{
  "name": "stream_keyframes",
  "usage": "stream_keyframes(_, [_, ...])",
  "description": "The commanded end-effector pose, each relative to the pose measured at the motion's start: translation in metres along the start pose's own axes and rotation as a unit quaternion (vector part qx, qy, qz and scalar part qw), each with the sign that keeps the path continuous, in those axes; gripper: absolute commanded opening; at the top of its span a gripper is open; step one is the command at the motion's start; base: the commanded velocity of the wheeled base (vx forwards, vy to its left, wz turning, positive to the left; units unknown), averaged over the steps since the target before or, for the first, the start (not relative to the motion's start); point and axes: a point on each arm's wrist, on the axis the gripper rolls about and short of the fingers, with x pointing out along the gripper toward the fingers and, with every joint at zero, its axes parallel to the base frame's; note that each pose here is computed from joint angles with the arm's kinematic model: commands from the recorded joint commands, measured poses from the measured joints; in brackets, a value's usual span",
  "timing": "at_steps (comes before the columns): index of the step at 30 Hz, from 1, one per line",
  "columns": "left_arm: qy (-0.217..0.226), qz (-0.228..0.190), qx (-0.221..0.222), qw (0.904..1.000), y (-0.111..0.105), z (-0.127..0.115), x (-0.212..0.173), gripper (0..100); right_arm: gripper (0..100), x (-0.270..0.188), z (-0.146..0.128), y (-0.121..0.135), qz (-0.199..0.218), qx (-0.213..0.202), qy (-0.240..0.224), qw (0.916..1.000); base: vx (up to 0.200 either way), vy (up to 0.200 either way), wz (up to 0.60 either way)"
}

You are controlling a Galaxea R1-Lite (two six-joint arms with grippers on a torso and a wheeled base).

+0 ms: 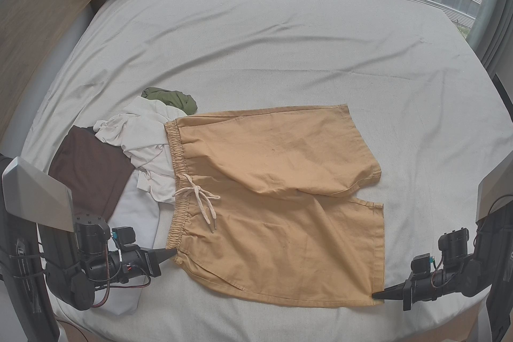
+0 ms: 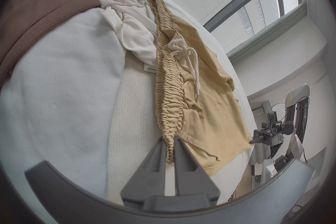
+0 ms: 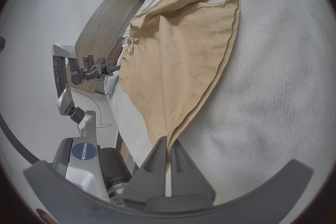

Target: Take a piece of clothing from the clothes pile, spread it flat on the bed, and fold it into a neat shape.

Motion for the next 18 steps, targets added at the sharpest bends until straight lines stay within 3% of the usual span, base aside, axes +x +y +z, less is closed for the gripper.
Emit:
stream_keyframes(1, [0.001, 0.000, -0.001, 1.0000, -0.0002, -0.0004, 0.0002, 0, 100, -0.0023, -0.0026, 0.0028, 0.001, 0.004, 0.003, 1.0000, 0.000, 0.000, 0.00])
stream_keyframes(13, [0.002, 0.001, -0.002, 1.0000, 0.0012, -0.0012, 0.0013, 0, 100, -0.0017, -0.0049, 0.0026, 0.001, 0.006, 0.010, 0.9999, 0.000, 0.000, 0.00])
stream_keyframes(14, [0.003, 0.001, -0.002, 1.0000, 0.0011, -0.0015, 0.0011, 0, 0, -0.0015, -0.0049, 0.0028, 0.001, 0.005, 0.011, 0.9999, 0.000, 0.000, 0.00])
stream_keyframes(18, [0.002, 0.001, -0.001, 1.0000, 0.0012, -0.0012, 0.0013, 0, 0, -0.0011, -0.0057, 0.0033, 0.002, 0.008, 0.015, 0.9999, 0.000, 0.000, 0.00])
